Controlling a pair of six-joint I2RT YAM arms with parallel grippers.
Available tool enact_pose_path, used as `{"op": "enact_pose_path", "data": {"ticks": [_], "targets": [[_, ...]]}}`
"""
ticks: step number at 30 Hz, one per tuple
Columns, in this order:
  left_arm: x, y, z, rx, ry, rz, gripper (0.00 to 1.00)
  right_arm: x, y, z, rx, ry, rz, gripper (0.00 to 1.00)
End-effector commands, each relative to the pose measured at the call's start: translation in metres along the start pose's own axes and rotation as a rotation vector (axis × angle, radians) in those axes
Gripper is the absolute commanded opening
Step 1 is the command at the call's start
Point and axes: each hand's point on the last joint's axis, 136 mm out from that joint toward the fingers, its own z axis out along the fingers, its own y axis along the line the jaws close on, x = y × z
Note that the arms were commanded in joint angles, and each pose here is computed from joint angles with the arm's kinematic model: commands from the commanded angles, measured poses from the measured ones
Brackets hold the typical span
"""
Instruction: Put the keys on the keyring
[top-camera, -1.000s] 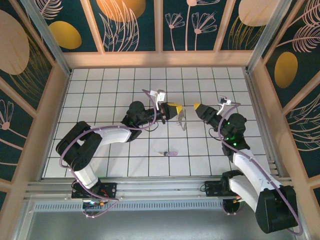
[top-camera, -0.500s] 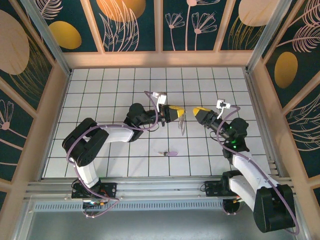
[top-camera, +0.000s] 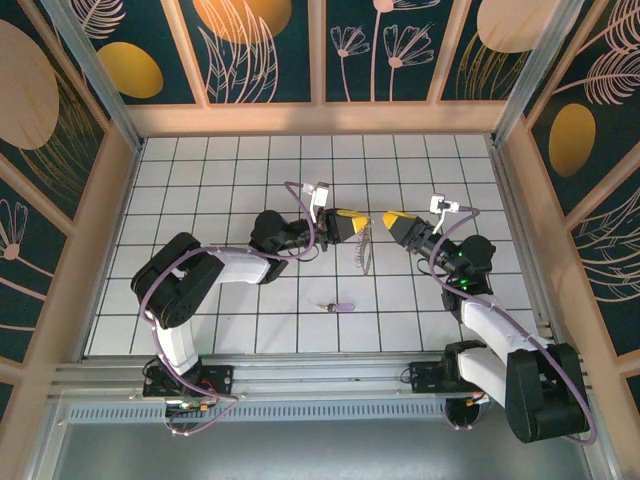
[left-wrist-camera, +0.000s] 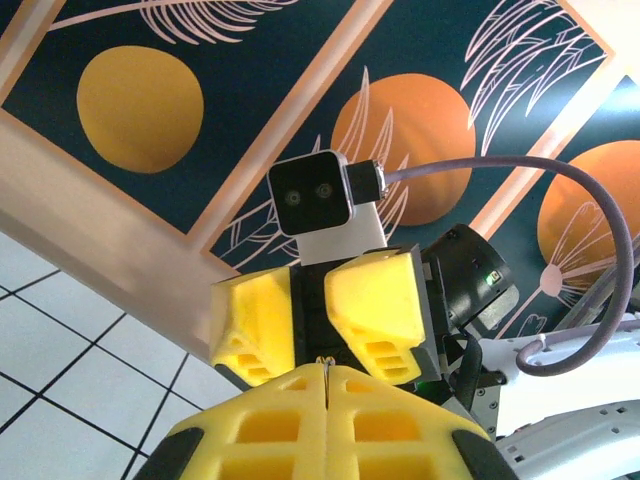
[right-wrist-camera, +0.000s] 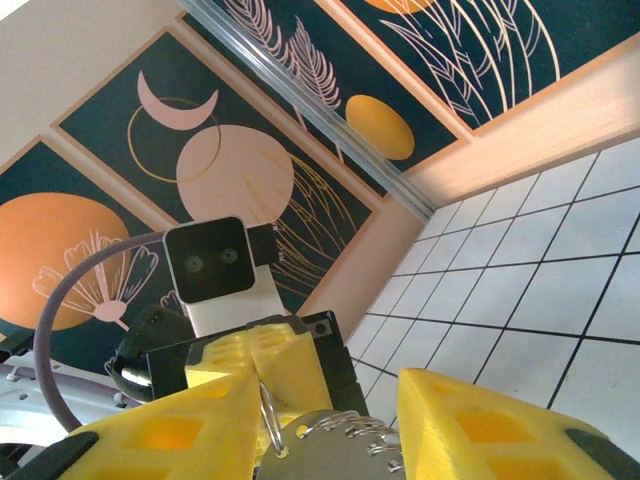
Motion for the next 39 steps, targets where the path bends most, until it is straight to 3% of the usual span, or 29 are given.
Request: {"op": "enact_pose_path", "data": {"ticks": [1,18,27,32,39], "targets": [[-0.016,-0.014,0.002,0.061,-0.042,0.043,0.0,-0.009,0.02,0.001,-0.063,-0.019,-0.045,0.4],[-0.019,-0.013,0.005,0.08,-0.052,0.02,0.0,0.001,0.03,0.024,-0.117,0.025,-0.035,0.36],[-0.021,-0.013,0.005,0.08,-0.059,0.019,0.0,0.005,0.033,0.025,-0.13,0.034,-0.035,0.15],[-0.021,-0.013,0.005,0.076,-0.064,0.019,0.0,0.008,0.032,0.021,-0.119,0.03,-0.037,0.24],[-0.022,-0.012,0.005,0.073,-0.066,0.019,0.0,0.01,0.032,0.019,-0.117,0.031,-0.035,0.22]]}}
